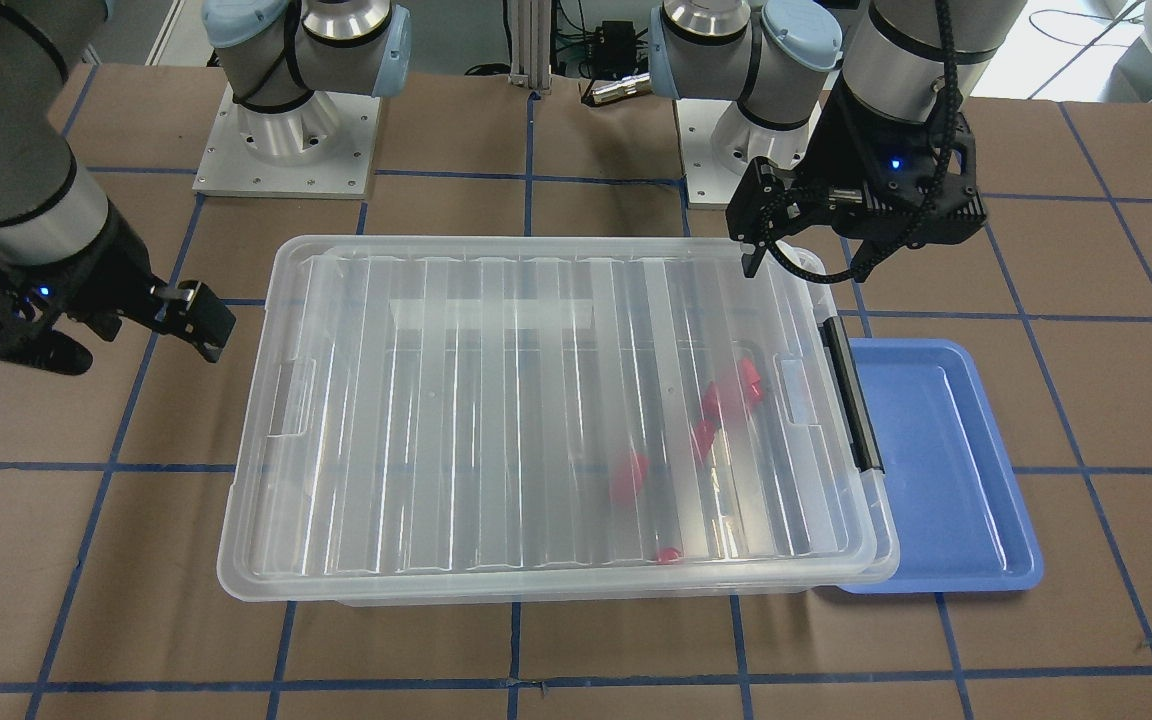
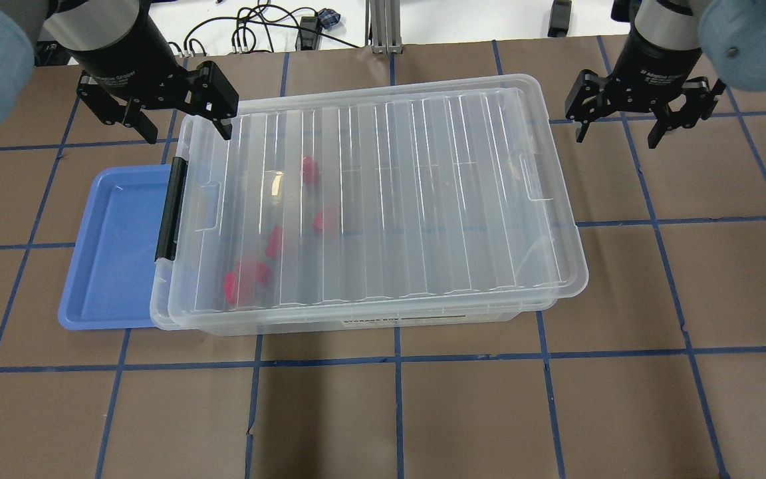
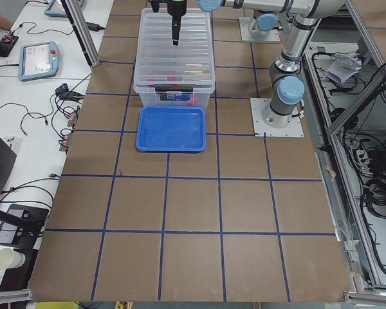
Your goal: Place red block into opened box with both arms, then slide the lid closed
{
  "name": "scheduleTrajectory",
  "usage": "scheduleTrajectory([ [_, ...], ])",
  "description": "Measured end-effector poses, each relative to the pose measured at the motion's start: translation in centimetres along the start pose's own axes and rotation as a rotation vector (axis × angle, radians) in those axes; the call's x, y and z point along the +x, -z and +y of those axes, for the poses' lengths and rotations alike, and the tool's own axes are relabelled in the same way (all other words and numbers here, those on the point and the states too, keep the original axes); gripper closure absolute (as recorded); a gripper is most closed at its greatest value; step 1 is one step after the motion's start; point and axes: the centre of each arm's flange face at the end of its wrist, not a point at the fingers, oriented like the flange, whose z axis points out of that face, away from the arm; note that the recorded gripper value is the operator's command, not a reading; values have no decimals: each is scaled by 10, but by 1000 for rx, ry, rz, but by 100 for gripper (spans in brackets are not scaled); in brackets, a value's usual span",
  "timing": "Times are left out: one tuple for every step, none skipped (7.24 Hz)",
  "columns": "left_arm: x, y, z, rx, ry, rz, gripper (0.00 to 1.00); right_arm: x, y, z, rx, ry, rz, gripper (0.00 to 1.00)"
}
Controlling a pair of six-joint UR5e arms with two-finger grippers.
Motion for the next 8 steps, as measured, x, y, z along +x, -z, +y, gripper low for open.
scheduleTrajectory([
  [0, 0, 0, -1, -2, 0, 0, -5, 23, 24, 8, 3, -34, 0],
  [0, -1, 0, -3, -5, 0, 0, -14, 35, 42, 7, 12, -47, 0],
  [-1, -1, -1, -4, -5, 1, 0, -27, 38, 57, -2, 22, -44, 0],
  [-1, -1, -1, -3, -3, 0, 0, -40, 38, 66, -7, 24, -30, 0],
  [-3, 0, -1, -2, -2, 0, 0, -47, 37, 70, -10, 25, -17, 0],
  [-5, 2, 0, 1, 3, 0, 0, -48, 37, 70, -5, 24, -13, 0],
  [-9, 3, 0, 2, 9, -1, 0, -47, 39, 69, 7, 18, -14, 0],
  [-11, 2, 0, 1, 12, -2, 0, -46, 42, 68, 17, 14, -14, 0],
])
